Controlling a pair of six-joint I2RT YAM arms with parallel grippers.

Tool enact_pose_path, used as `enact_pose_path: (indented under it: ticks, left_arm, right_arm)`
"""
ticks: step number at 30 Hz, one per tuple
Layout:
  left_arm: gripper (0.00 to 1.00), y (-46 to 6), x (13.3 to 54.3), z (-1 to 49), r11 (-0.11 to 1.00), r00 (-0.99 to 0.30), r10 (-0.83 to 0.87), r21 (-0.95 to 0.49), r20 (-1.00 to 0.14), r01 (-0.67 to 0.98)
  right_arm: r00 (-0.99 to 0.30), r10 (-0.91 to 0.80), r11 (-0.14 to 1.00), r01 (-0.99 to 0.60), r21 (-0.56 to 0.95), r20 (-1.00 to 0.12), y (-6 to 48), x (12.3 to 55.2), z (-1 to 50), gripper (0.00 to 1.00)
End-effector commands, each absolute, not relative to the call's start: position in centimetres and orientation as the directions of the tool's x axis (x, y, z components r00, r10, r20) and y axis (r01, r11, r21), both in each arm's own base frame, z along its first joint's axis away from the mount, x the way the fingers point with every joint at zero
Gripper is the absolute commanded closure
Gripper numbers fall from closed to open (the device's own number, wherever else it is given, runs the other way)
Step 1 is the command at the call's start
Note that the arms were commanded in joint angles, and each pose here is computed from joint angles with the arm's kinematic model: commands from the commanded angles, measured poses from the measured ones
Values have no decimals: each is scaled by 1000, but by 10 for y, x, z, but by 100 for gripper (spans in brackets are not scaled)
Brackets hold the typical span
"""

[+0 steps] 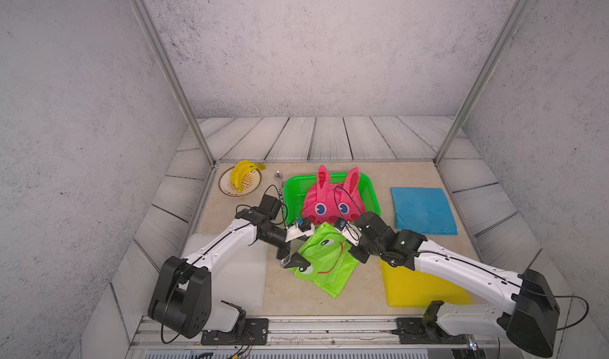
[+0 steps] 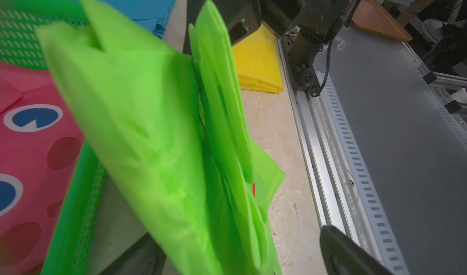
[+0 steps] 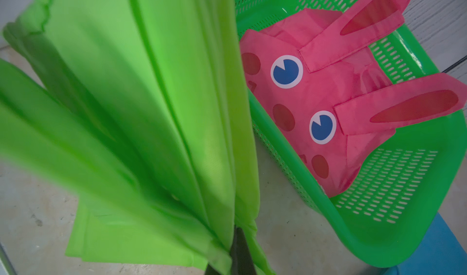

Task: Put the folded raincoat in the basket
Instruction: Pick up the raincoat from the center of the board.

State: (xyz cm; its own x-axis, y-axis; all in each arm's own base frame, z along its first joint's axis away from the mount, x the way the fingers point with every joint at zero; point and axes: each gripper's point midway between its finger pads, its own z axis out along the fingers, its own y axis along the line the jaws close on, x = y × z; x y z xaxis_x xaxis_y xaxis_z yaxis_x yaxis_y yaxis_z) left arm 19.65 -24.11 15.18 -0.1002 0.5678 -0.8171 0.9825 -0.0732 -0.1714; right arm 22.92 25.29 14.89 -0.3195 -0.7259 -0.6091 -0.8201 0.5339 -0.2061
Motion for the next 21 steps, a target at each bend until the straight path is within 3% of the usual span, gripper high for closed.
enact_pose_path:
  ticks: [1, 7, 9, 12, 17, 20, 21]
  left_arm:
    - [6, -249, 206, 144, -32, -110, 589, -159, -801, 987]
    - [65, -253, 206, 158, -53, -77, 576, -131, -814, 990]
    - [78, -251, 201, 164, -84, -51, 584, -123, -810, 989]
    - [86, -248, 192, 179, -140, -8, 587, -111, -809, 984]
    - [97, -241, 179, 197, -238, 89, 589, -67, -803, 969]
    - [98, -237, 172, 205, -286, 144, 591, -40, -794, 957]
    - [98, -235, 170, 206, -304, 161, 592, -34, -790, 952]
  right_arm:
    - [-313, -664, 551, -818, -163, -679, 263, 230, 167, 100]
    - [-247, -632, 507, -849, -150, -735, 266, 218, 180, 100]
    - [-214, -652, 472, -865, -168, -727, 262, 212, 180, 100]
    - [-142, -693, 370, -911, -180, -707, 258, 193, 177, 99]
    - [-112, -703, 267, -957, -115, -703, 254, 166, 187, 46]
    - [-142, -689, 240, -970, -39, -711, 254, 154, 196, 9]
    - [-164, -683, 252, -968, -19, -712, 254, 154, 198, 2]
